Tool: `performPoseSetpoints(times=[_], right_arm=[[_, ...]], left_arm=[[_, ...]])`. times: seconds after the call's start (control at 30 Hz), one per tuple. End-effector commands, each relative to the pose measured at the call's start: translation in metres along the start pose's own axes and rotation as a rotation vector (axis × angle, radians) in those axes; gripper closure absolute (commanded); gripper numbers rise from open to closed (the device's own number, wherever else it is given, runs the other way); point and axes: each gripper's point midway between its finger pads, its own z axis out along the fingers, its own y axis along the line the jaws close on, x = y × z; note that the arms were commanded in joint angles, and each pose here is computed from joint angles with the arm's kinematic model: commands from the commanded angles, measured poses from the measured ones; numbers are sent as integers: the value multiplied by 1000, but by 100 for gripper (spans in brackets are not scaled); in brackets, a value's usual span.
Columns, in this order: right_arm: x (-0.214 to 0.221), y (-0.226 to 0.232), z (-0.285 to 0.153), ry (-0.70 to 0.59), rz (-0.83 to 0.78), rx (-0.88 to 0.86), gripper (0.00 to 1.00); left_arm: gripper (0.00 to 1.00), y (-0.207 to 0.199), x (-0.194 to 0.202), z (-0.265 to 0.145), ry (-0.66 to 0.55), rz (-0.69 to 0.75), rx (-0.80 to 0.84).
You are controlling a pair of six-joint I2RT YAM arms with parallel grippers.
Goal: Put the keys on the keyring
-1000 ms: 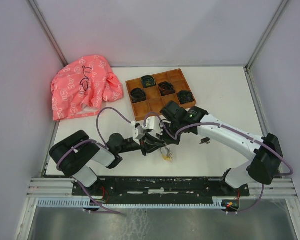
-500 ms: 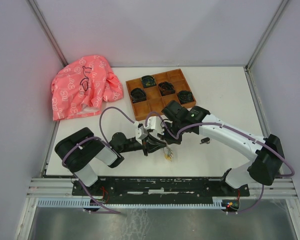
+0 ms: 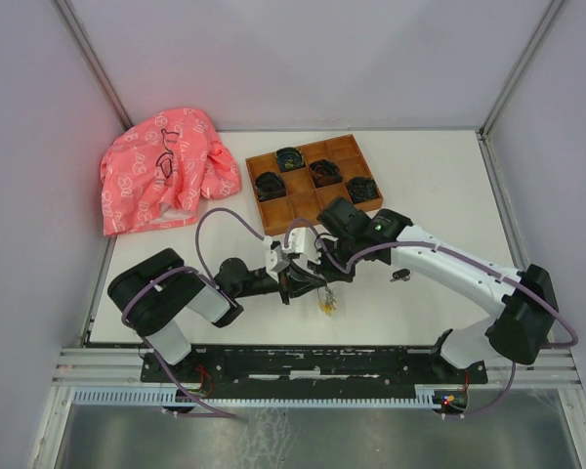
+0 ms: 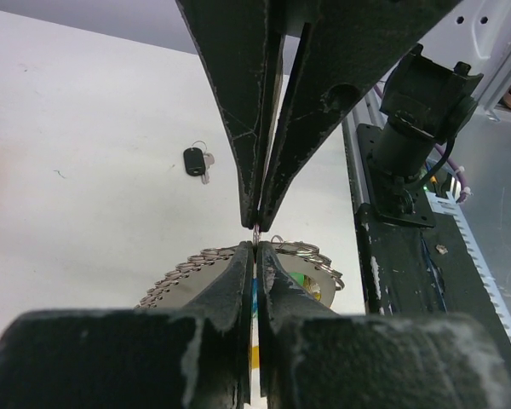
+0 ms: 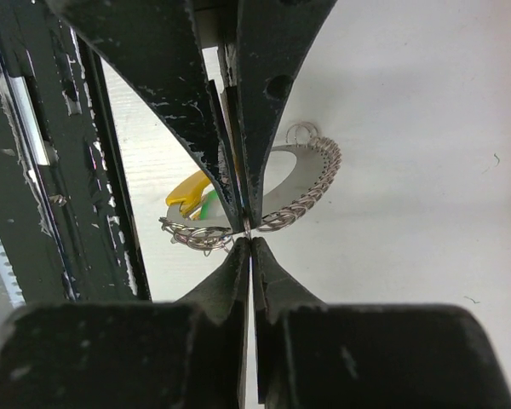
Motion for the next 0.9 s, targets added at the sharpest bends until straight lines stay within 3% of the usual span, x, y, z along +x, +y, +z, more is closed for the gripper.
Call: performPoseSetpoints(times=[0.0, 0.13, 0.37, 0.87], right_arm=[[-18, -6, -8, -123, 11, 55, 88], [-17, -12, -19, -238, 74, 108, 77], [-12, -19, -29, -424, 146, 178, 77], [-14, -2, -24, -521, 124, 110, 79]], left_arm=[[97, -11, -58, 9, -192, 152, 58], [97, -11, -59, 6, -197, 156, 47], [97, -12, -65, 3, -212, 180, 35], [97, -13, -69, 1, -221, 182, 32]])
